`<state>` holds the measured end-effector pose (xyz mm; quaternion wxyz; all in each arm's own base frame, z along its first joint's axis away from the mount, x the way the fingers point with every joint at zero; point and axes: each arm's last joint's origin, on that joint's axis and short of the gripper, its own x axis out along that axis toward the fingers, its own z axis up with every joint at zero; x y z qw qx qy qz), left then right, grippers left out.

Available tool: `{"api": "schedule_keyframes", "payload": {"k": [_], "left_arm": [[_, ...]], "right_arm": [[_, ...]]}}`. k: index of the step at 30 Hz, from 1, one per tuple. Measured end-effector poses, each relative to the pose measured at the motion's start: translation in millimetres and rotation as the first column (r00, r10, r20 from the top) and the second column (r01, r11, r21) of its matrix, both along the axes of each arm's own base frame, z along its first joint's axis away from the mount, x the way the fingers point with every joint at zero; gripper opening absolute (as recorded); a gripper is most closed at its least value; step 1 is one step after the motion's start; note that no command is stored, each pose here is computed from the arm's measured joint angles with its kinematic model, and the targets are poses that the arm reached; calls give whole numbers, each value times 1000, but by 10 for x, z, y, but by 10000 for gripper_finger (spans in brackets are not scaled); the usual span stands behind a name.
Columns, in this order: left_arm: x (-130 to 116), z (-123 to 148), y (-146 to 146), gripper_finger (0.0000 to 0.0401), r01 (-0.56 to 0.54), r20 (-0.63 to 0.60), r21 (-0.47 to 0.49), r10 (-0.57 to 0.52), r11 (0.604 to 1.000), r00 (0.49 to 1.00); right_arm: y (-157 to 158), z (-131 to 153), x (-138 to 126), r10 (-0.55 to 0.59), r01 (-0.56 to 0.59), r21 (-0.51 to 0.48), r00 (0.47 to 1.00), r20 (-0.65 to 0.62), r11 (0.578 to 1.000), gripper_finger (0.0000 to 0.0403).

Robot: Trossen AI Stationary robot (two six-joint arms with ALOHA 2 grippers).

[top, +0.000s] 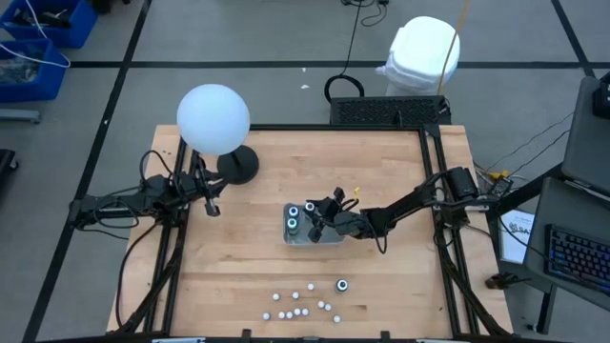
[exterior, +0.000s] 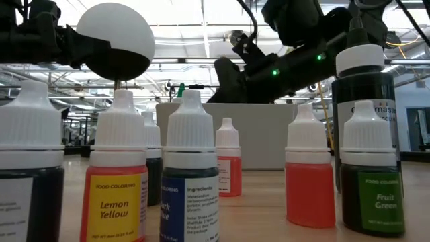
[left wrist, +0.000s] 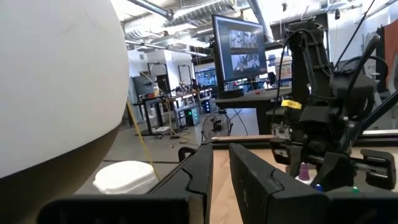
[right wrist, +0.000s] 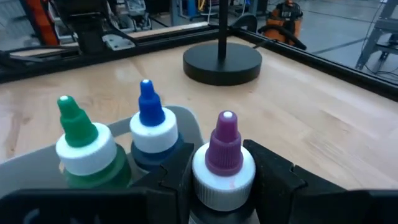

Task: Pick & Place food coloring
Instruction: Put the large violet food coloring bottle into the gray bin

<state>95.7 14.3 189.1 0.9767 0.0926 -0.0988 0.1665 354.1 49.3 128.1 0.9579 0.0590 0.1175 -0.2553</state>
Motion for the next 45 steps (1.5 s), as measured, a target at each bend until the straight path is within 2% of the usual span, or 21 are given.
{"api": "schedule_keyframes", "payload": {"k": [15,27,45], "left_arm": [[0,-1,0,63,-6,-8,24,6,1000,1000],[0,-1,0,63,-5,-9,23,6,1000,1000],[1,-4,0,63,-4,-11,21,5,1000,1000]], "right_arm": [[3,25,114,27,-27,-8,999,26,1000,118],[5,-90,128,14,-14,4,1000,2,1000,118],[-11,-95,127,11,-11,12,1000,-3,1000,132]]}}
